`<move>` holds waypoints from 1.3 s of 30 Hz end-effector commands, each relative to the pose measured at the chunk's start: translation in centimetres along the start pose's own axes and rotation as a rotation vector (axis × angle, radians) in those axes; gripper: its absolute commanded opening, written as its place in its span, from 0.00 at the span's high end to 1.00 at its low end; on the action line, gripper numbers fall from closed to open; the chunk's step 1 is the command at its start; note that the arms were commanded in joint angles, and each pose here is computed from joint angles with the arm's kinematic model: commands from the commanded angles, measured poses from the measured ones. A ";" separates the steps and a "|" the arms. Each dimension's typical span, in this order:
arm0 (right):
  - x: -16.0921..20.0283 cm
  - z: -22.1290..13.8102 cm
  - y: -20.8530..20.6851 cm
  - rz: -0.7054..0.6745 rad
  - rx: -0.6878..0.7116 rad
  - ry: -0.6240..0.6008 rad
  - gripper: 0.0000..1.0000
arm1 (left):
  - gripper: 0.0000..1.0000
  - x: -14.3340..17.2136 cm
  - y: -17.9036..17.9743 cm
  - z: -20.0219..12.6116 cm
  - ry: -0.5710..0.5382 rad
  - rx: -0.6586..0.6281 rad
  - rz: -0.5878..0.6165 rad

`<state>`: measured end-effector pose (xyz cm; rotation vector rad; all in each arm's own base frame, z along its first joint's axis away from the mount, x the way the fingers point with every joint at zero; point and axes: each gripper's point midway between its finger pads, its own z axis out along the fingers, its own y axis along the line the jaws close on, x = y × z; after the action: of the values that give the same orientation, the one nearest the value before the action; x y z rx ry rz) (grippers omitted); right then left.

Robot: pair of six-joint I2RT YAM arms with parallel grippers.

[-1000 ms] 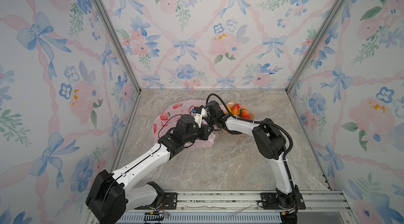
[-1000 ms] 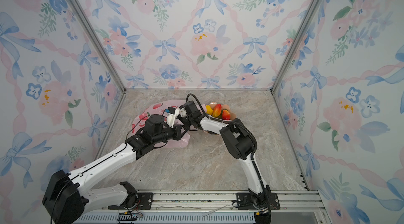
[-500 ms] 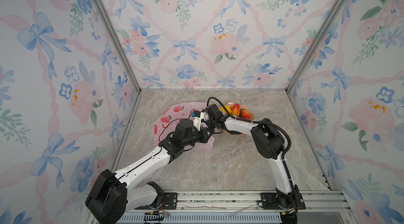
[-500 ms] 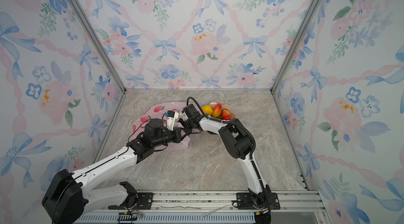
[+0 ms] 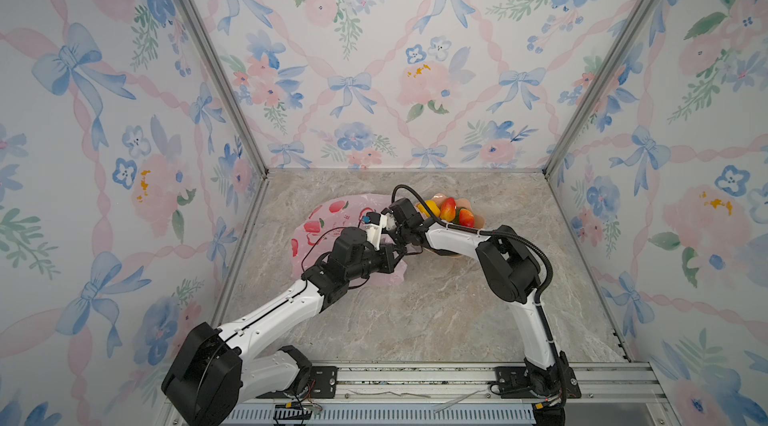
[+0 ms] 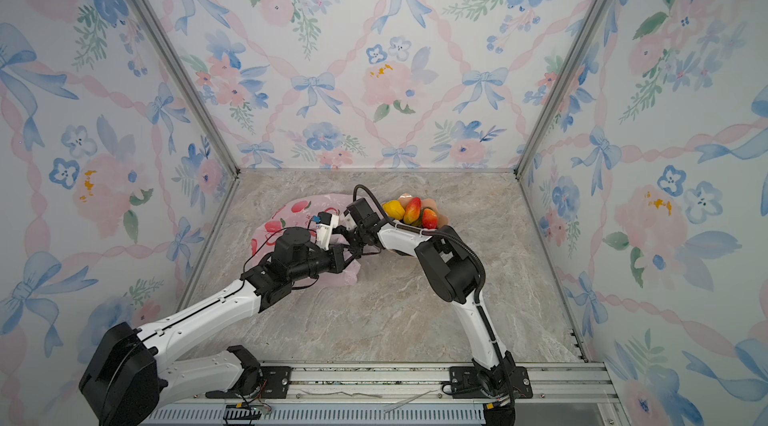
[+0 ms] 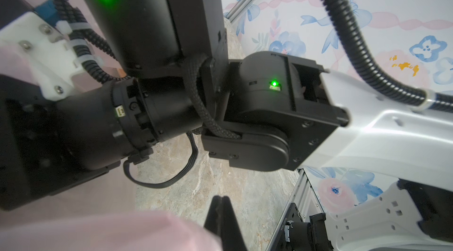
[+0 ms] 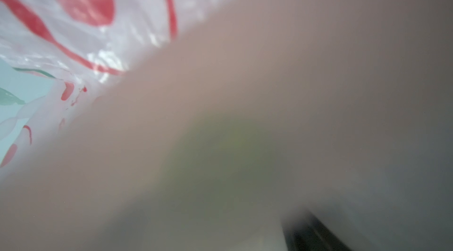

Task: Place the fruits into the plastic bag
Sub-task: Place the fruit in the plastic bag.

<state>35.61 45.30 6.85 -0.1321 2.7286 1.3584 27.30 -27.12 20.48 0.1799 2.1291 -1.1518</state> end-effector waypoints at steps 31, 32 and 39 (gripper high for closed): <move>0.9 -5.2 4.2 -0.231 0.121 -0.009 0.05 | 1.00 -0.9 2.8 -2.7 -0.060 -0.078 -0.015; 0.9 -5.4 4.3 -0.231 0.126 -0.012 0.05 | 1.00 -0.9 2.9 -2.8 -0.062 -0.079 -0.015; 0.8 -7.0 4.4 -0.298 0.188 -0.026 0.05 | 1.00 -1.1 2.8 -2.8 -0.064 -0.078 -0.015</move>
<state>34.12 43.08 11.63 -0.4274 2.7072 1.0709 27.87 -23.52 20.42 0.0865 2.1199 -1.0908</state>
